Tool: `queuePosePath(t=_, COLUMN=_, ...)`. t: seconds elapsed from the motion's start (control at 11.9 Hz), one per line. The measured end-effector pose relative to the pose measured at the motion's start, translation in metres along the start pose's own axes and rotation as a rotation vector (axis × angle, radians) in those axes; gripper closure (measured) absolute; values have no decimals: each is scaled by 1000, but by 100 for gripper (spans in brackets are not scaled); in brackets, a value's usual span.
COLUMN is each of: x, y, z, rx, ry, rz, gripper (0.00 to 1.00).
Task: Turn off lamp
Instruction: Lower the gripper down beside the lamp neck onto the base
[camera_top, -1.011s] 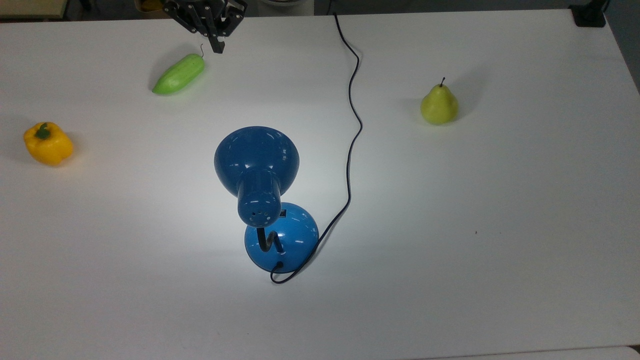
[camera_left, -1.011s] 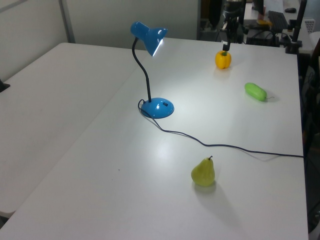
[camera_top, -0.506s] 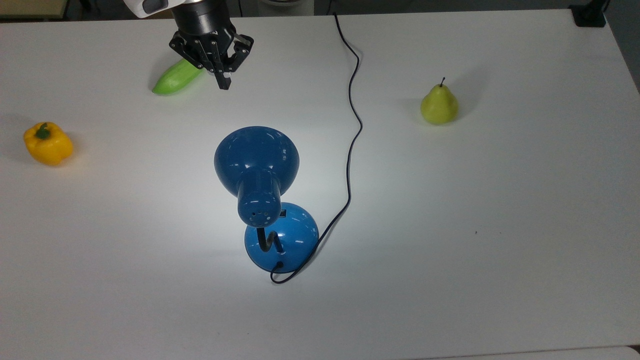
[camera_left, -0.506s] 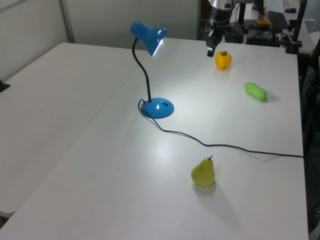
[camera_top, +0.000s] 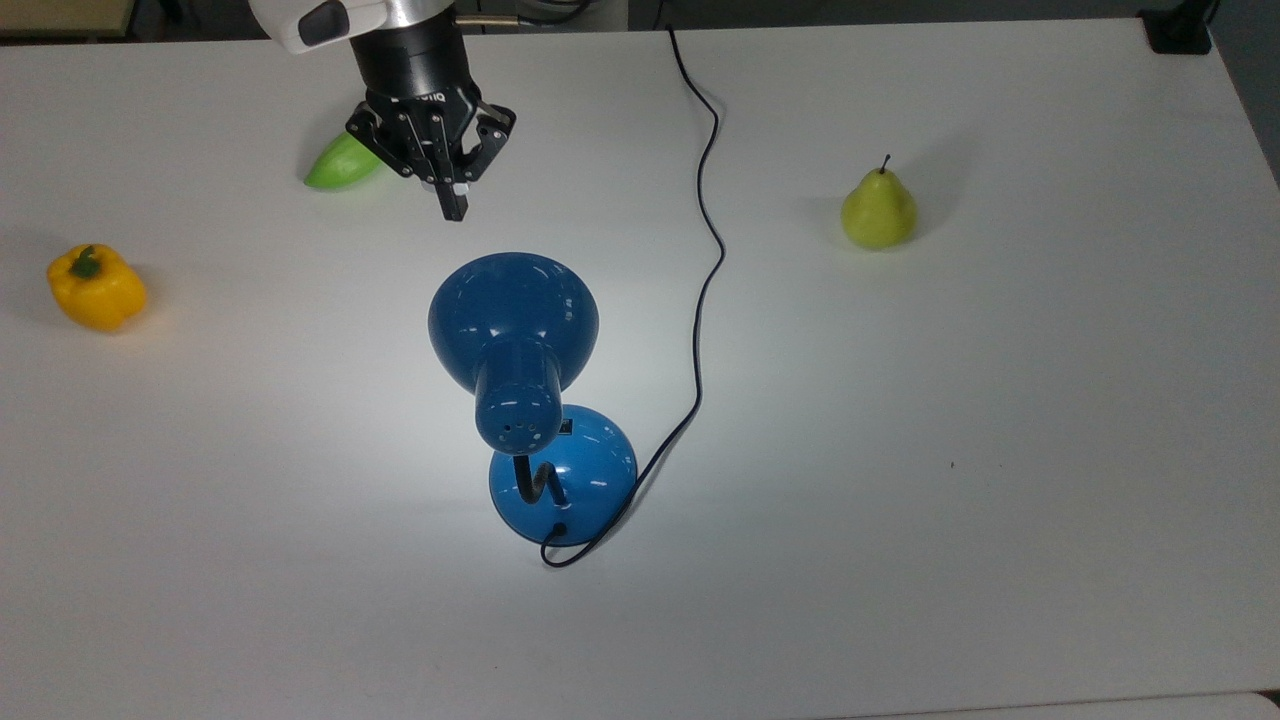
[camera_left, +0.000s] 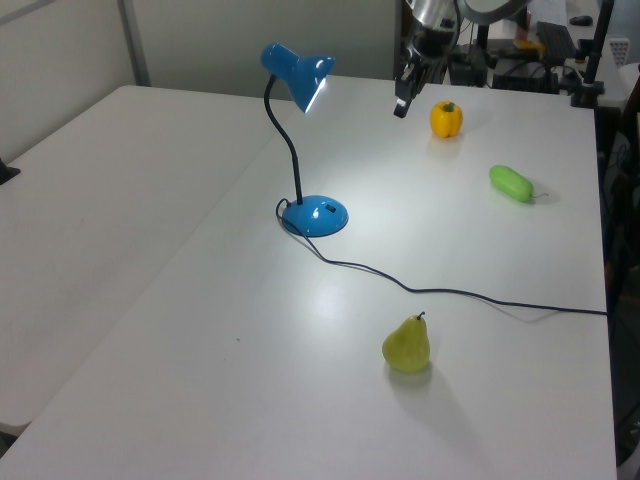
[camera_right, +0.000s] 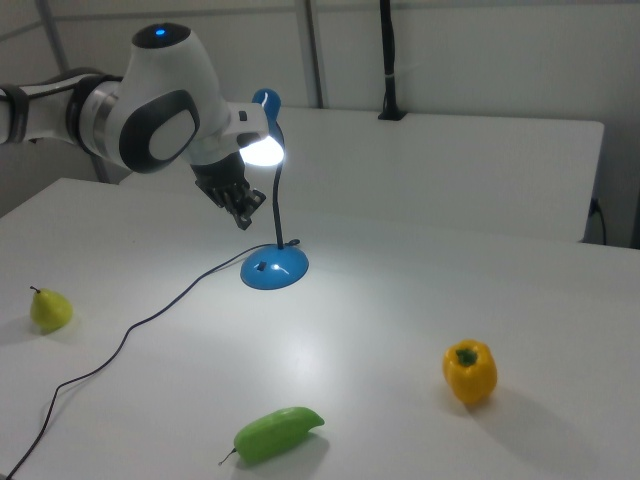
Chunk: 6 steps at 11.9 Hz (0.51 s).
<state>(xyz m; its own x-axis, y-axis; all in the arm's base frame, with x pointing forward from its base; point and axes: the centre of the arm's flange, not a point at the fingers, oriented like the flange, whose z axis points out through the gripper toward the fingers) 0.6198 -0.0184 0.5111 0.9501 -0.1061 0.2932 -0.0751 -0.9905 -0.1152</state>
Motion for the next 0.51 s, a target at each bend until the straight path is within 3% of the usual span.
queuePosePath(t=0.51, x=-2, y=-36, z=77, rx=0, ry=73, rz=-57, gripper=99)
